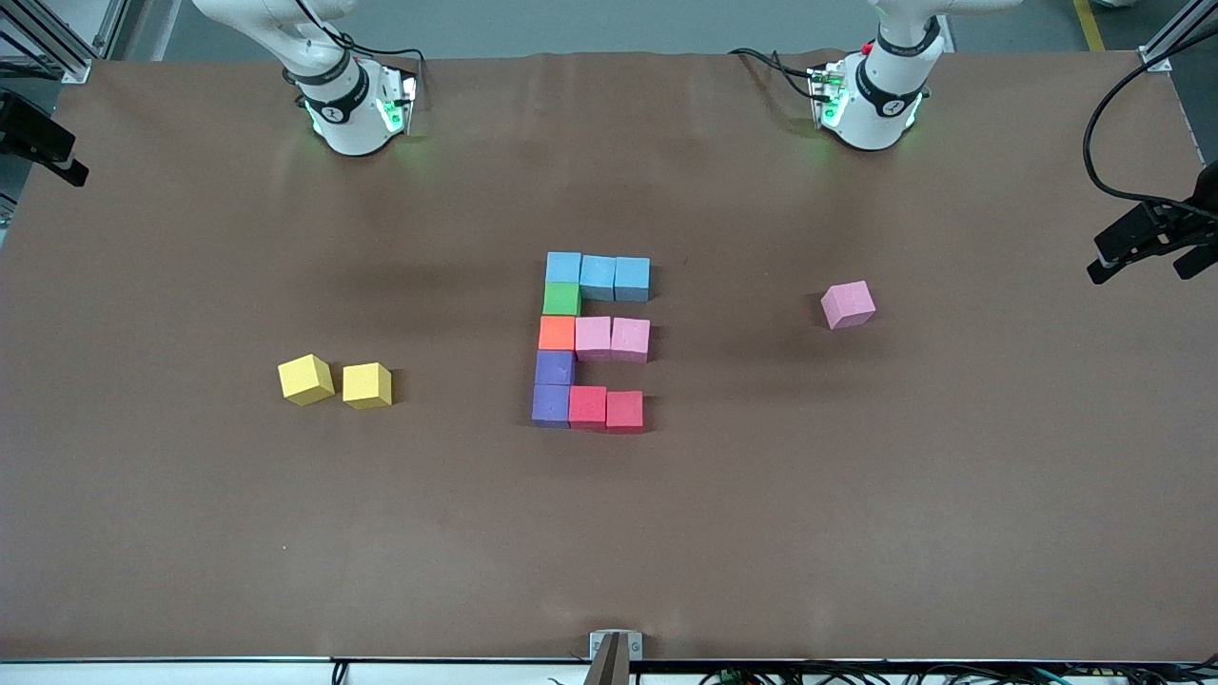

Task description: Arrange 11 blocks into digit 3

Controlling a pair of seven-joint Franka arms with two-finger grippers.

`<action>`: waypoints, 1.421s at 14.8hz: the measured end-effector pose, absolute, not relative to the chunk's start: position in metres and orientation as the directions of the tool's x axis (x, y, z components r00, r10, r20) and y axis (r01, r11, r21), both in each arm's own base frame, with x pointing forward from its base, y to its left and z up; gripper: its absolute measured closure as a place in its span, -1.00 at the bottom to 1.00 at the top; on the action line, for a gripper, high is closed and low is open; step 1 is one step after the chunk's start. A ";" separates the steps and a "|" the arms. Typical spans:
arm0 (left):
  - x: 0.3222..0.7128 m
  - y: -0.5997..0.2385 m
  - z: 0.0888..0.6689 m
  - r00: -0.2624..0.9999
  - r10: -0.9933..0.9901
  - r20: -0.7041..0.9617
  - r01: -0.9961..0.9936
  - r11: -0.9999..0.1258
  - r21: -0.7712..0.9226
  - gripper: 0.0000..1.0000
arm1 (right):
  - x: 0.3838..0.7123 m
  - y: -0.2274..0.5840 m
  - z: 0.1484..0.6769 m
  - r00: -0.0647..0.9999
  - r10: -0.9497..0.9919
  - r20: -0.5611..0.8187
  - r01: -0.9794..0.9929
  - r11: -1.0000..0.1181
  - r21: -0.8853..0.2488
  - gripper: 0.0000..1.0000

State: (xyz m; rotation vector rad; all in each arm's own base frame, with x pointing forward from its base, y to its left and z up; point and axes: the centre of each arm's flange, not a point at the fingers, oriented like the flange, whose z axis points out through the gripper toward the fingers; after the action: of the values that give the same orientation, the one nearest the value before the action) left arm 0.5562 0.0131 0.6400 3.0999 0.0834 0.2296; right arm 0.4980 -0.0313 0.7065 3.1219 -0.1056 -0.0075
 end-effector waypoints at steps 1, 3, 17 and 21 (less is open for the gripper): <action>0.555 0.014 0.643 0.988 0.056 0.142 0.052 -0.998 0.032 -1.00 | 0.498 -0.031 0.707 0.998 -0.068 -0.004 -0.068 -0.998 0.018 -1.00; 0.553 0.015 0.649 0.990 0.057 0.132 0.053 -0.998 0.029 -1.00 | 0.498 -0.031 0.707 0.998 -0.068 -0.004 -0.068 -0.998 0.018 -1.00; 0.546 0.015 0.648 0.997 0.023 0.071 0.021 -0.999 0.026 -1.00 | 0.501 -0.040 0.706 0.996 -0.086 0.010 -0.086 -0.996 0.021 -1.00; 0.546 0.014 0.648 0.997 0.022 0.070 0.020 -0.999 0.026 -1.00 | 0.506 -0.040 0.704 0.996 -0.086 0.022 -0.087 -0.996 0.021 -1.00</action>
State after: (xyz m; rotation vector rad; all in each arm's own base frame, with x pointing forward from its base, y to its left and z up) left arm 0.5455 0.0143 0.6483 3.1147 0.0332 0.1103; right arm 0.5057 -0.0404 0.7040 3.1161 -0.1348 0.0325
